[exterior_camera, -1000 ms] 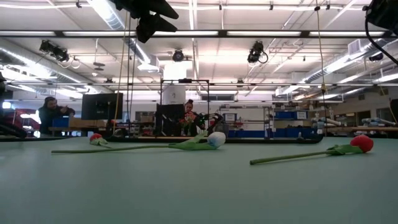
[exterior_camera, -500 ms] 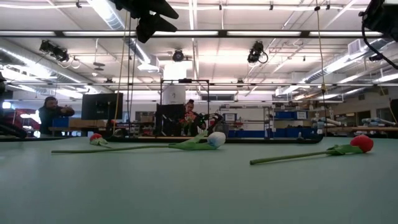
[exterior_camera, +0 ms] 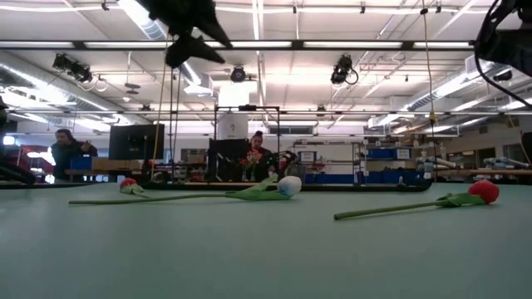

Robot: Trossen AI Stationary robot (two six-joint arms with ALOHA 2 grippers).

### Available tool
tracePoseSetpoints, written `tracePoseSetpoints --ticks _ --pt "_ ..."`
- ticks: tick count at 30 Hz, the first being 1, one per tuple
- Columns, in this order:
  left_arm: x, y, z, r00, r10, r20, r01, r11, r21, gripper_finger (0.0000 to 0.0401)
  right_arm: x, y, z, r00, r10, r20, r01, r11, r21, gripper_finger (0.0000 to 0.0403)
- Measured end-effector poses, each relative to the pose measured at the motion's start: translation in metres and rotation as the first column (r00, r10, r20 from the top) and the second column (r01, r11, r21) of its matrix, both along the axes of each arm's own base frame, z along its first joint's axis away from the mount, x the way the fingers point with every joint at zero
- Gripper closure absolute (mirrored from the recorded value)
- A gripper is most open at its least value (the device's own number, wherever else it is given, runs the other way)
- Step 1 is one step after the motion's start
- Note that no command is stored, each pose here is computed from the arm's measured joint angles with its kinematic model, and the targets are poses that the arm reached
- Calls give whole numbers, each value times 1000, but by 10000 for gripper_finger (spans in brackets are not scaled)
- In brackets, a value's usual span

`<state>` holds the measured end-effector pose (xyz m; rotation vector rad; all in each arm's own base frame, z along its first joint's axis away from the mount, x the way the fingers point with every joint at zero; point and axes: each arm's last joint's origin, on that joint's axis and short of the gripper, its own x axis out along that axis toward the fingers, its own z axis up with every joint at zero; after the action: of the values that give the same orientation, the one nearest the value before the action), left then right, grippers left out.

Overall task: Sort flowers into vase by color
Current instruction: Put the left red flower into the violet vase

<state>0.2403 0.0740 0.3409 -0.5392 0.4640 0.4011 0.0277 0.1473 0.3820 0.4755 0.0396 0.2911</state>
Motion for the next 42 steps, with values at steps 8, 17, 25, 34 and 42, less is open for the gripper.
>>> tracePoseSetpoints --ticks 8,17,25,34,42 --pt "-14 13 -13 963 228 -146 -240 968 -78 221 26 -39 9 918 -395 -22 396 918 35 217" --pt "-15 13 -13 960 243 -140 -257 961 -99 221 68 -66 10 841 -541 20 539 840 67 217" --pt "-15 13 -13 961 234 -144 -250 963 -98 221 122 -84 -2 817 -577 6 576 815 59 217" --pt "-16 12 -16 961 215 -175 -238 963 -123 221 198 -109 -38 832 -533 -152 550 828 110 218" --pt "-16 17 -19 890 432 -146 -447 890 -93 221 247 -121 -71 832 -505 -232 544 823 160 232"
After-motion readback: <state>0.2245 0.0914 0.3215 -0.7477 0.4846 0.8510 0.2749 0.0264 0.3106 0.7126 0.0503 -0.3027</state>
